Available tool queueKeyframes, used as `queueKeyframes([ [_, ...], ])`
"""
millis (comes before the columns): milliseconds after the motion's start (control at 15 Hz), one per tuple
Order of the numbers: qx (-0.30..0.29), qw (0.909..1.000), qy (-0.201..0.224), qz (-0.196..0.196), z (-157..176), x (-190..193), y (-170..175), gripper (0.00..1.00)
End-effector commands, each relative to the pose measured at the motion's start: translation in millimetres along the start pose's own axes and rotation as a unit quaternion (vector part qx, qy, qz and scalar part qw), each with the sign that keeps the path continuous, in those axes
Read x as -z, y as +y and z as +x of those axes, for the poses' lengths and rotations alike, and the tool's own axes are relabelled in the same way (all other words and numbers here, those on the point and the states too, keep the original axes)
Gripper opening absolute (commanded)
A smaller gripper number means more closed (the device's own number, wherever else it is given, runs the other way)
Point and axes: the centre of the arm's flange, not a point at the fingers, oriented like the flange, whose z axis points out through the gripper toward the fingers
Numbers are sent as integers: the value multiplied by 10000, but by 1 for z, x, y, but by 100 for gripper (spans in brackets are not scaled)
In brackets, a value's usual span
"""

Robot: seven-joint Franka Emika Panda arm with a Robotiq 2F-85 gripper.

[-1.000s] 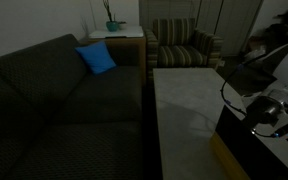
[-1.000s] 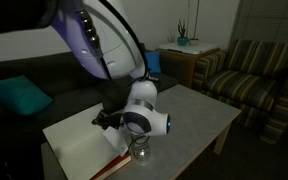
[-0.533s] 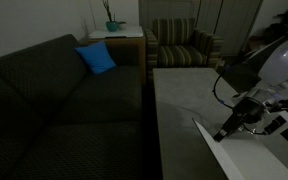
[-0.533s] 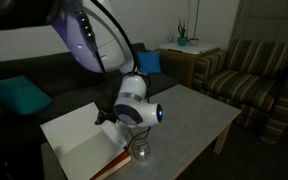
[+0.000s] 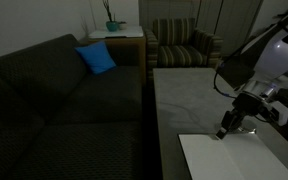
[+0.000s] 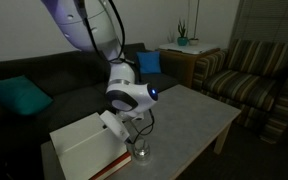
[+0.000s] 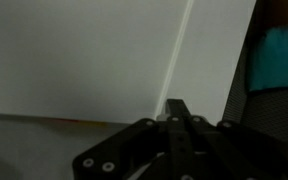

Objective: Open the front cover of the black book

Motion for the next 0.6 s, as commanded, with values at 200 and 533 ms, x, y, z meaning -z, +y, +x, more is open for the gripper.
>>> queueKeyframes([
  [200, -391, 9879, -857, -1235, -19, 48, -61, 0],
  [533, -465, 9716, -1334, -1898, -27, 73, -97, 0],
])
